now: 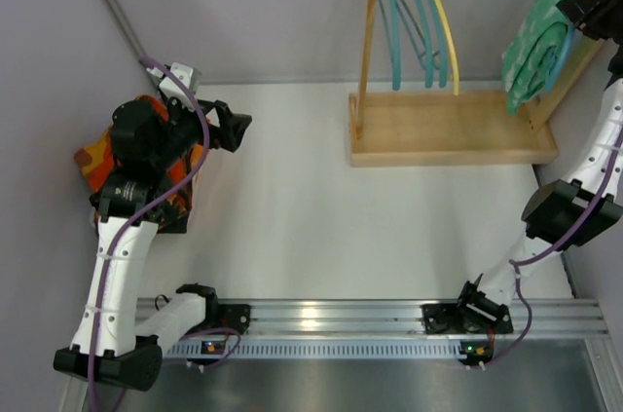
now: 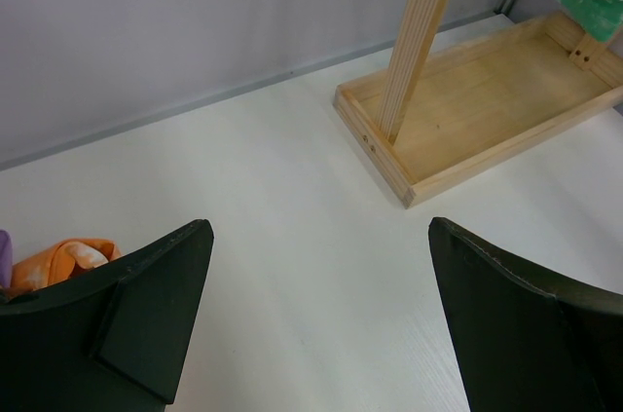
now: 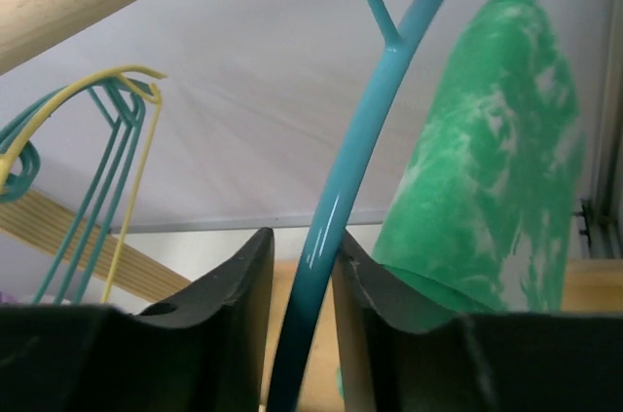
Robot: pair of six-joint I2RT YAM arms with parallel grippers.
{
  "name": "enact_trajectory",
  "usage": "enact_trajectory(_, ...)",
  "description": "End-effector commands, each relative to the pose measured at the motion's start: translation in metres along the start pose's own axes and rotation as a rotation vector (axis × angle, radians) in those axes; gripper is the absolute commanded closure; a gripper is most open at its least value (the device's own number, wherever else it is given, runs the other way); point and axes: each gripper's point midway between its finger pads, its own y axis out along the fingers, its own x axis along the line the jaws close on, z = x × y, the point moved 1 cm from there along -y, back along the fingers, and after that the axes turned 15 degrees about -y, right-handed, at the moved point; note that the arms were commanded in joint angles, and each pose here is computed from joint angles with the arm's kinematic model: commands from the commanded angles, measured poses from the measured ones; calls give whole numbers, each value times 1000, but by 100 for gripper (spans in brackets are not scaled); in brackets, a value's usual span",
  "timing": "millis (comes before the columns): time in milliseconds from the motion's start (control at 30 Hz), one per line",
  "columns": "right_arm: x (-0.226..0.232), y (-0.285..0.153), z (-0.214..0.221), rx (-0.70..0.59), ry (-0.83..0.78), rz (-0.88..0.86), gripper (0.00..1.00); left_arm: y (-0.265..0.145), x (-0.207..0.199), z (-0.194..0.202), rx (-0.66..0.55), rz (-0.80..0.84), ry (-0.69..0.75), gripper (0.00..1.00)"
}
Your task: Remove the trousers from the hanger
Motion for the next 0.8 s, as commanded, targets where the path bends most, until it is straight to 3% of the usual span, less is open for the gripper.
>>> enact_trajectory(0,28,1,-38,-115,-1,-83,74,-8,-10,-20,-60,15,20,1)
enact_trajectory(133,39,-3,-52,-154,57,-122,100,-8,-10,-21,-60,15,19,1)
enact_trajectory(500,107,-43,-125,-358,84,-323,100,-12,-15,-29,-115,25,5,1)
enact_trajectory(767,140,-70,-141,-401,100,-396,100,-20,-20,-37,-172,40,27,1)
